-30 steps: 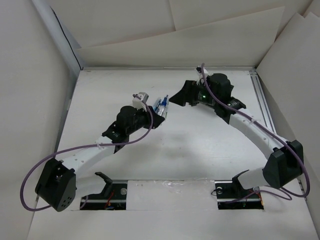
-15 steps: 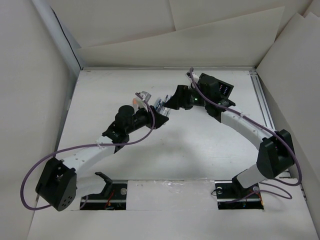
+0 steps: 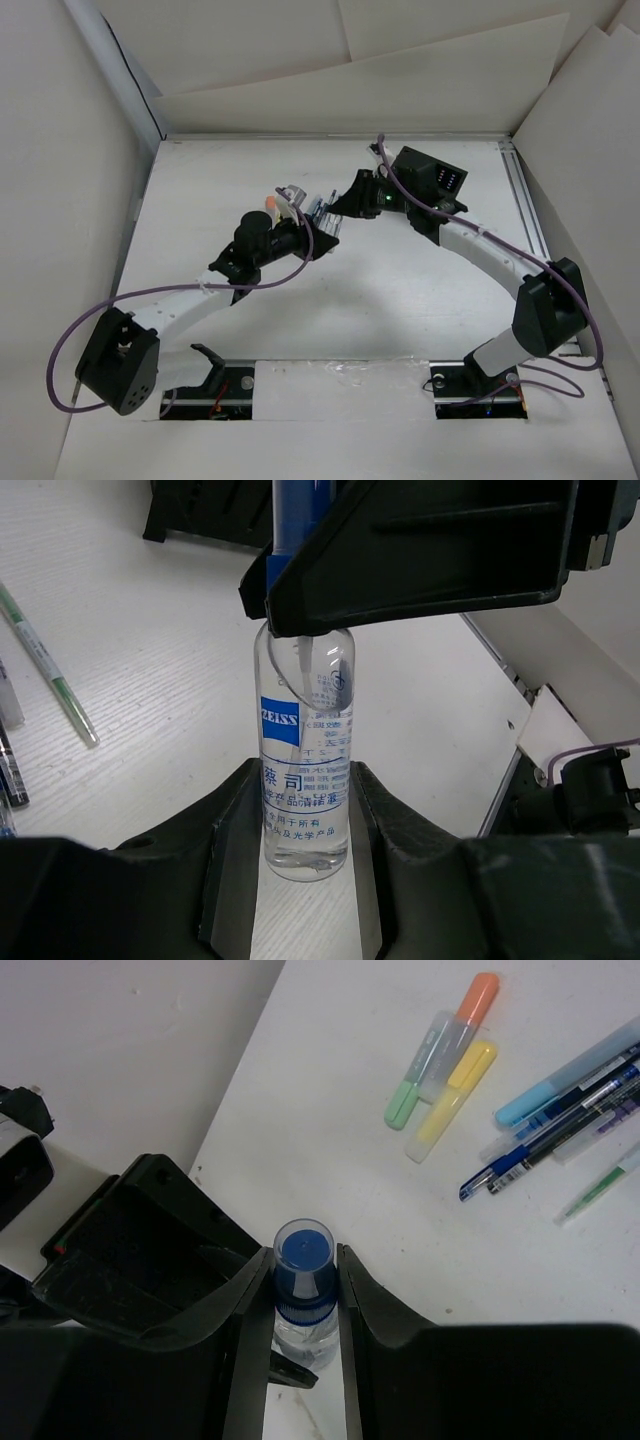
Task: Sort the stationery into containers
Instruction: Place the stationery in the storage box.
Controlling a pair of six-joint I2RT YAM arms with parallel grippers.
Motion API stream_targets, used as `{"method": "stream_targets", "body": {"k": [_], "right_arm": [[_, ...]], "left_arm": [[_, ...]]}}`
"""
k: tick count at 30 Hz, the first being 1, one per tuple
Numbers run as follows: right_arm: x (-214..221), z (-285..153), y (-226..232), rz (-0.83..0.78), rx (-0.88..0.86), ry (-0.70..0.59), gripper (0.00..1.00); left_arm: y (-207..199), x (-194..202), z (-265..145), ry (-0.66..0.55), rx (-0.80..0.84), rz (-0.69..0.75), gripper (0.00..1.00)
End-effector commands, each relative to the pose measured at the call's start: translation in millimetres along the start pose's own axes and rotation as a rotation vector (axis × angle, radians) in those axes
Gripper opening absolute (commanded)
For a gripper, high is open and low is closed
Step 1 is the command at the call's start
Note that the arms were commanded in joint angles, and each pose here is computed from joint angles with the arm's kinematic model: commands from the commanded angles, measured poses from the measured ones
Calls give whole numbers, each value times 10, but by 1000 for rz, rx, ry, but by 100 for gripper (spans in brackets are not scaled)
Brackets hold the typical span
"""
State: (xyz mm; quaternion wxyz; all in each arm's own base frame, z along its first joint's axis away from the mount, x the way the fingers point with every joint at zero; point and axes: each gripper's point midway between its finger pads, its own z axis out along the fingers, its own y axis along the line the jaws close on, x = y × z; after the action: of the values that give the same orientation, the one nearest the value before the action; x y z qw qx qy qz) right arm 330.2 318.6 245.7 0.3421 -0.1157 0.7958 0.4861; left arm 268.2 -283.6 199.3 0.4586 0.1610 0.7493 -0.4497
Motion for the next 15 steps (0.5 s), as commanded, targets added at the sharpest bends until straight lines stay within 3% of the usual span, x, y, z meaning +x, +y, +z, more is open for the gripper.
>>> {"method": "stream_targets", "body": {"k": [1, 3, 4, 7, 8, 11, 15], "right_arm": [[-287, -39, 166, -83, -16, -97, 9], [-350, -67, 159, -88, 7, -127, 6], [-386, -95, 176, -92, 12, -142, 5], [-535, -166, 53, -78, 66, -197, 3], [-577, -186, 2, -74, 82, -210, 3], [-856, -333, -175, -59, 137, -286, 2], [-1236, -581, -600, -22, 260, -399, 2]], "left_arm": [[-151, -216, 27, -78, 71, 37, 6], [-135, -191, 42, -70, 67, 25, 17], [-148, -209, 43, -77, 72, 19, 32], [-120, -229, 47, -88, 54, 9, 51], [-85, -250, 52, -99, 34, 8, 62], [-113, -359, 4, -139, 23, 8, 71], [-52, -508, -90, -218, -42, -11, 75]]}}
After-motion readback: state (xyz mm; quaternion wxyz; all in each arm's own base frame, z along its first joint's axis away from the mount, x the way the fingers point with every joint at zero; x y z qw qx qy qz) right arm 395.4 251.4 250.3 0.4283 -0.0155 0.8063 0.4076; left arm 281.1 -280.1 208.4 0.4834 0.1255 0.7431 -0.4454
